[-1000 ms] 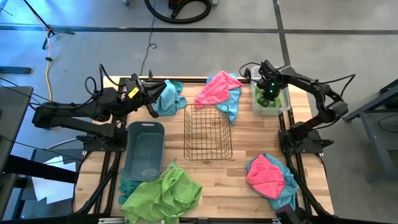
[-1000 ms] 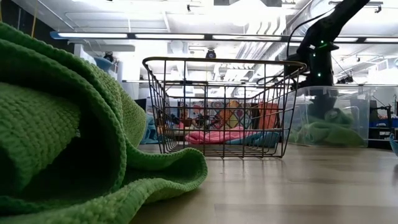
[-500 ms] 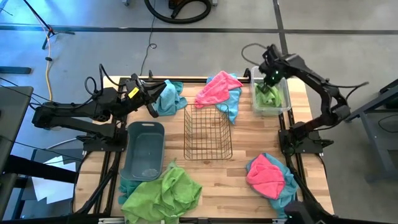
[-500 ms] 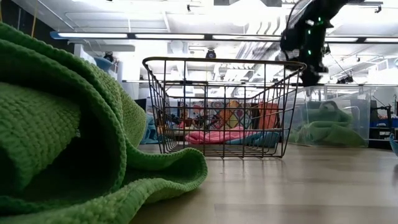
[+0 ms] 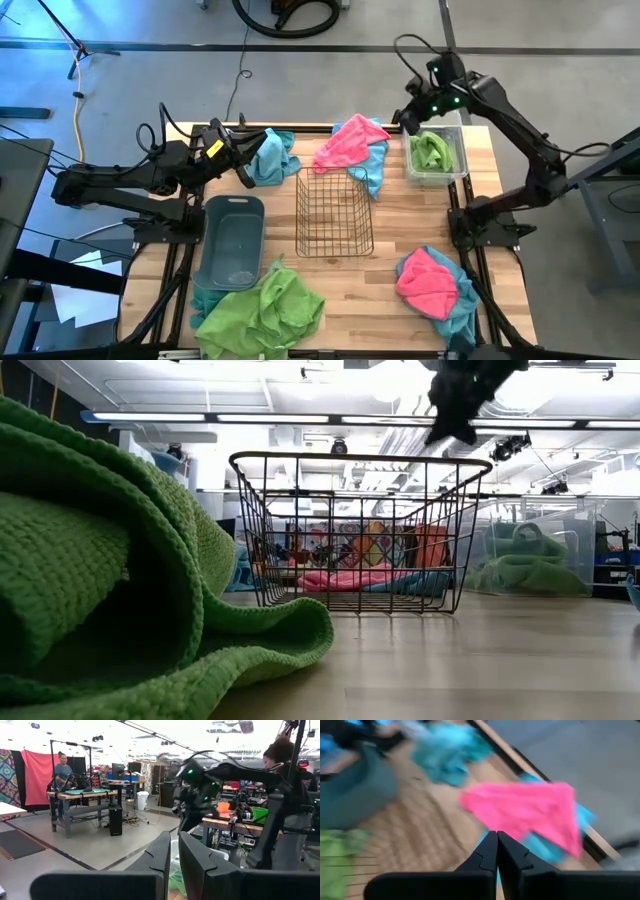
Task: Sort microfiber towel by color & place in baskets
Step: Put the green towel into the transparent bin
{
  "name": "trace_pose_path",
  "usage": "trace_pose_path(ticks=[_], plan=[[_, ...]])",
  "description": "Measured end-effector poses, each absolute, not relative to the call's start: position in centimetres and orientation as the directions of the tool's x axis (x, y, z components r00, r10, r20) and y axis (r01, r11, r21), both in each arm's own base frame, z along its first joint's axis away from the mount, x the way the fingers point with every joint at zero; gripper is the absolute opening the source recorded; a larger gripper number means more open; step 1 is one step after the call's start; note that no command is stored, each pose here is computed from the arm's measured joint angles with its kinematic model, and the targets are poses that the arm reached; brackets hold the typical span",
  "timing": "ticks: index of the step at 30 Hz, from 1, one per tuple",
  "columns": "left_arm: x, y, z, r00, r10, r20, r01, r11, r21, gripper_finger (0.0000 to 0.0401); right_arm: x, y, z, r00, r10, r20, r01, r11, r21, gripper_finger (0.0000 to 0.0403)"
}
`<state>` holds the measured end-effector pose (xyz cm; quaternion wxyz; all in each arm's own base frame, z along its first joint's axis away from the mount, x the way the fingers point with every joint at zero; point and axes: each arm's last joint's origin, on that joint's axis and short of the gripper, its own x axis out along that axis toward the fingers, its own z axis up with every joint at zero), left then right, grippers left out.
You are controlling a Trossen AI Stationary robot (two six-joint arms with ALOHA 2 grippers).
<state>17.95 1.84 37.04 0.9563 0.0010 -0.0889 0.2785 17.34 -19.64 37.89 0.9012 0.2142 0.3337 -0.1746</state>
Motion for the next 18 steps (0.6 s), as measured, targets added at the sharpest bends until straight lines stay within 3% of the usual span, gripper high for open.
trace_pose_path(ticks=[5, 10, 18], plan=[[18.0, 1.8, 37.1, 0.830, 0.530, 0.171, -0.530, 0.846, -0.050, 0.0026, 19.1, -15.9, 39.4, 0.785, -0.090, -0.612, 0.298, 0.922, 0.246, 0.0000], [18.1, 1.6, 37.1, 0.877, 0.445, 0.180, -0.447, 0.894, -0.033, 0.0026, 20.4, -12.1, 41.0, 0.842, -0.029, -0.538, 0.176, 0.959, 0.223, 0.0000], [18.2, 1.4, 37.1, 0.907, 0.379, 0.185, -0.375, 0.925, -0.055, 0.0026, 22.4, -7.1, 42.6, 0.890, -0.051, -0.453, 0.127, 0.982, 0.140, 0.0000]])
